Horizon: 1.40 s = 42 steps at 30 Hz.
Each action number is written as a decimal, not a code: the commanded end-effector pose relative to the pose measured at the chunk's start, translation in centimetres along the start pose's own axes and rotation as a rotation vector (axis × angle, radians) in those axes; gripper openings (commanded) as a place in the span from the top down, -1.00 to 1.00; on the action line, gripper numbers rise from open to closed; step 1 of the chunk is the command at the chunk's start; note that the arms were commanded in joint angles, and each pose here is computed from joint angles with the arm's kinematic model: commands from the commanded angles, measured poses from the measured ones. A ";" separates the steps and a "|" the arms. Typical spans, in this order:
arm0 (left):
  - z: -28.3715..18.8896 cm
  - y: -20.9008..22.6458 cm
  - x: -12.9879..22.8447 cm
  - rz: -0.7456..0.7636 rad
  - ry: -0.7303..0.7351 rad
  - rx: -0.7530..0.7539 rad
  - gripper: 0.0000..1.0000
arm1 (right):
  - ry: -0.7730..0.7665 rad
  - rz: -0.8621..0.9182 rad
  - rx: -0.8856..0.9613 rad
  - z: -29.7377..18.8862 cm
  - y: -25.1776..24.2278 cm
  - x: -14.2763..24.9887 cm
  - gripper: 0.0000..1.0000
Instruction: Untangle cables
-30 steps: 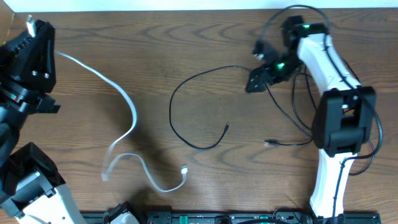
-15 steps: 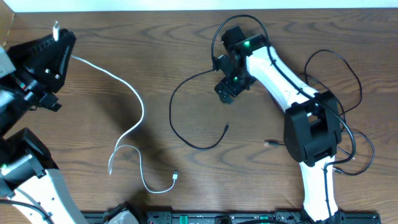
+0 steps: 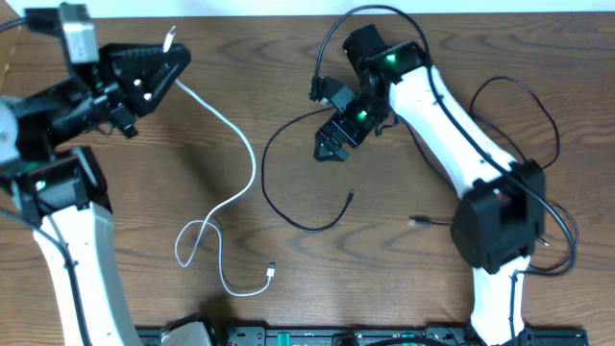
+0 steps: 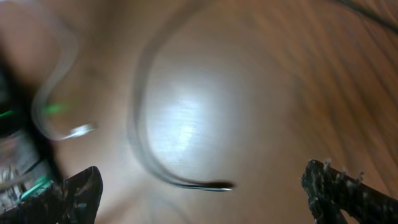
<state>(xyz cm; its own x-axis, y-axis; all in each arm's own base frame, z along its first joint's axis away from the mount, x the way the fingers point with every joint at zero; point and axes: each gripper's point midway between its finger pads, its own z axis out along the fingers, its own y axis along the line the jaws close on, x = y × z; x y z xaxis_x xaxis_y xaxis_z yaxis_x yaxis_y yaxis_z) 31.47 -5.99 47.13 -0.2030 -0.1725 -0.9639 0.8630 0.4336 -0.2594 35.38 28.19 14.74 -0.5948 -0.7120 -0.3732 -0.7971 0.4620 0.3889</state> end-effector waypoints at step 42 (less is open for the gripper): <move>0.1 2.0 -1.6 0.069 -0.071 -0.066 -0.84 | -0.364 0.005 0.669 -11.7 -1.8 -8.5 0.97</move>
<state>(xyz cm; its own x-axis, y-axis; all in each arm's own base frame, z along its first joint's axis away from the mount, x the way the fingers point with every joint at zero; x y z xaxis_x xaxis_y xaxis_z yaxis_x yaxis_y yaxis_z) 34.18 -4.76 46.99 -0.1446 -0.2134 -0.9662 0.8365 0.4953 -0.2346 38.73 34.92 21.86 -0.4373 -0.6432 -0.6286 -0.8329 0.5533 0.0133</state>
